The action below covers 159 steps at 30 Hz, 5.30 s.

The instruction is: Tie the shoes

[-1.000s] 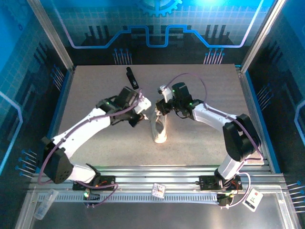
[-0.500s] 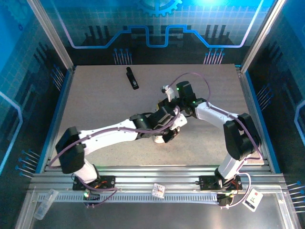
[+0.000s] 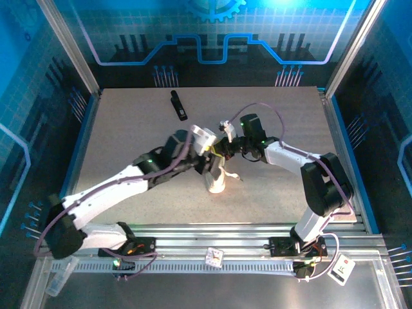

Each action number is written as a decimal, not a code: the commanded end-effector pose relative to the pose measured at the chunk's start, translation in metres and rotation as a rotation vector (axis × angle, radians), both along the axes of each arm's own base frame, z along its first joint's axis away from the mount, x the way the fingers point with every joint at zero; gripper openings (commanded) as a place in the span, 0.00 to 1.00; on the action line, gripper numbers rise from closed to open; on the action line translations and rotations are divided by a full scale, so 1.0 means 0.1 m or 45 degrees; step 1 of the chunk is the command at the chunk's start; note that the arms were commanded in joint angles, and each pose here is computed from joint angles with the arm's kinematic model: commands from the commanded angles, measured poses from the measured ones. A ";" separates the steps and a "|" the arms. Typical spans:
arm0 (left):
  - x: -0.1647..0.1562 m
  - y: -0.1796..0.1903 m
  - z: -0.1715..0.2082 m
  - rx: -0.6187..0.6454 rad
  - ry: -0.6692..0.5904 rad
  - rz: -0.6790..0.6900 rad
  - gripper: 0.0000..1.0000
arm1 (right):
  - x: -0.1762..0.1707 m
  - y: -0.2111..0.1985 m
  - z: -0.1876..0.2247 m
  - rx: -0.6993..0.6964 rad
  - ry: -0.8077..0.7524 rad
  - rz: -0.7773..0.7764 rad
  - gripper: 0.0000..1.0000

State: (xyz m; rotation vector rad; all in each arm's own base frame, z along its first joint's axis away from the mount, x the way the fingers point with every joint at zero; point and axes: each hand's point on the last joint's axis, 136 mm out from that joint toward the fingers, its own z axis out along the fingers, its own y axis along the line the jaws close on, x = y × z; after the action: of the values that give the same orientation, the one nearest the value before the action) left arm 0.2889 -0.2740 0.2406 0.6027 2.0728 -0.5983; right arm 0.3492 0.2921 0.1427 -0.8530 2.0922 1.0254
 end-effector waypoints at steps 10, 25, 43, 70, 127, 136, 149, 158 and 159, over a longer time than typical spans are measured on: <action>0.28 0.45 0.02 -0.477 0.231 0.118 0.62 | -0.16 0.10 0.28 0.037 -0.249 0.154 0.00; 0.59 0.12 -0.35 -0.587 0.394 0.025 0.57 | -0.25 0.25 0.26 0.002 -0.273 0.210 0.00; 0.64 0.11 -0.45 -0.559 0.433 0.016 0.04 | -0.30 0.08 0.25 -0.078 -0.243 0.165 0.49; 0.73 0.18 -0.42 -0.549 0.447 0.034 0.04 | -0.45 -0.29 -0.56 -0.369 0.096 0.088 0.24; 0.80 0.41 -0.66 -0.469 0.496 0.070 0.00 | -0.81 0.01 -0.45 -0.367 0.152 0.126 0.29; 0.78 0.42 -0.67 -0.465 0.498 0.073 0.00 | -0.83 0.02 -0.39 -0.370 0.141 0.148 0.21; 0.77 0.43 -0.67 -0.463 0.504 0.073 0.00 | -0.87 -0.01 -0.39 -0.381 0.131 0.163 0.18; 0.74 0.44 -0.67 -0.452 0.500 0.074 0.00 | -0.82 -0.06 -0.35 -0.401 0.097 0.134 0.02; 0.74 0.45 -0.66 -0.451 0.497 0.073 0.00 | -0.81 -0.06 -0.32 -0.396 0.083 0.129 0.01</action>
State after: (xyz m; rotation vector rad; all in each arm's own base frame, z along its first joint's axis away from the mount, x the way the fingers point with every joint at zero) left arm 0.3686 -0.2335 0.1652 0.1980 2.2746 -1.0851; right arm 0.2622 0.2896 0.0917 -1.1101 2.3659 0.8208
